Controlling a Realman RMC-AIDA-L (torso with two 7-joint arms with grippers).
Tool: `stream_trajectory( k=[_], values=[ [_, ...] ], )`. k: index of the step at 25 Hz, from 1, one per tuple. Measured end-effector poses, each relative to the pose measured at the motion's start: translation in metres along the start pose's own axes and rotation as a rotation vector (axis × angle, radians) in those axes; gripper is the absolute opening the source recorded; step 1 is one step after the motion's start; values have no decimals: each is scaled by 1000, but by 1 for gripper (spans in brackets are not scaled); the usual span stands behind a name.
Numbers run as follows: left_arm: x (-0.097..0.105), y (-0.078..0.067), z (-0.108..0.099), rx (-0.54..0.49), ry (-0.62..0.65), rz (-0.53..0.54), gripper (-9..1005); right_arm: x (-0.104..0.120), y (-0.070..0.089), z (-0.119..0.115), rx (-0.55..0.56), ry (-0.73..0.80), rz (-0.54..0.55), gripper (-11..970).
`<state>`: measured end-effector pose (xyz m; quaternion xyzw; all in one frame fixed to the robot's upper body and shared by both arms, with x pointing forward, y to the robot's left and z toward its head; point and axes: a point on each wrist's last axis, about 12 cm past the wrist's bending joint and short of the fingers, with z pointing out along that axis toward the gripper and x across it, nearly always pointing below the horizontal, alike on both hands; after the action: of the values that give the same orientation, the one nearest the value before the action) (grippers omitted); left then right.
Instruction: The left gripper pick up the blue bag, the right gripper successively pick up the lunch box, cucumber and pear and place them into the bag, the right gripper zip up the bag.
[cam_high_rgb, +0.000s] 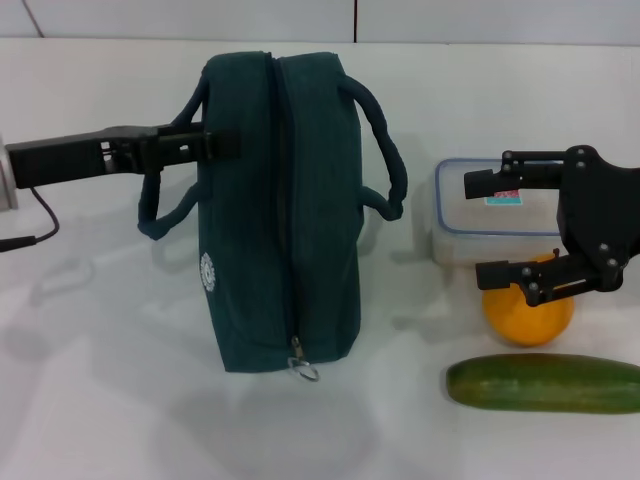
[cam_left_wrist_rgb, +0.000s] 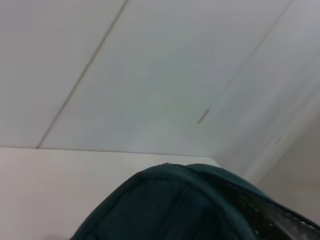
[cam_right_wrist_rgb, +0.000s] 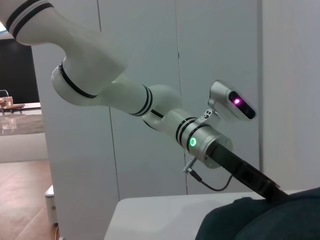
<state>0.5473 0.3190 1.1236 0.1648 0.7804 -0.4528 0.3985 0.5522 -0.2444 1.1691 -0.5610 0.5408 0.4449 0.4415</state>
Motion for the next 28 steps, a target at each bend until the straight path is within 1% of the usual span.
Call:
stream_trajectory(
  k=[3, 7, 9, 13, 16, 18, 19, 22, 27, 28],
  values=[
    [-1, 2, 2, -7, -9, -7, 663, 1, 0, 0, 3, 6, 4, 787],
    [-3, 2, 6, 21, -33, 9, 641, 4, 1, -2, 16, 6, 5, 785],
    [-2, 2, 7, 38, -49, 29, 629, 6, 0, -3, 30, 9, 2, 784],
    [1, 1, 11, 50, -68, 107, 607, 10, 0, -4, 58, 14, -11, 782],
    [5, 0, 17, 56, -84, 140, 505, 16, 1, -3, 76, 8, -23, 780],
    [5, 0, 21, 73, -92, 145, 436, 23, 3, -3, 108, -15, -13, 779],
    [4, 0, 23, 80, -94, 149, 402, 27, 5, -3, 128, -30, -2, 778],
    [2, 1, 24, 78, -91, 167, 344, 40, 9, -1, 185, -92, 41, 777],
    [1, 1, 25, 72, -74, 180, 137, 62, 16, 3, 286, -230, 143, 774],
    [2, 1, 25, 72, -67, 185, 128, 67, 18, 3, 317, -260, 159, 774]
  ],
)
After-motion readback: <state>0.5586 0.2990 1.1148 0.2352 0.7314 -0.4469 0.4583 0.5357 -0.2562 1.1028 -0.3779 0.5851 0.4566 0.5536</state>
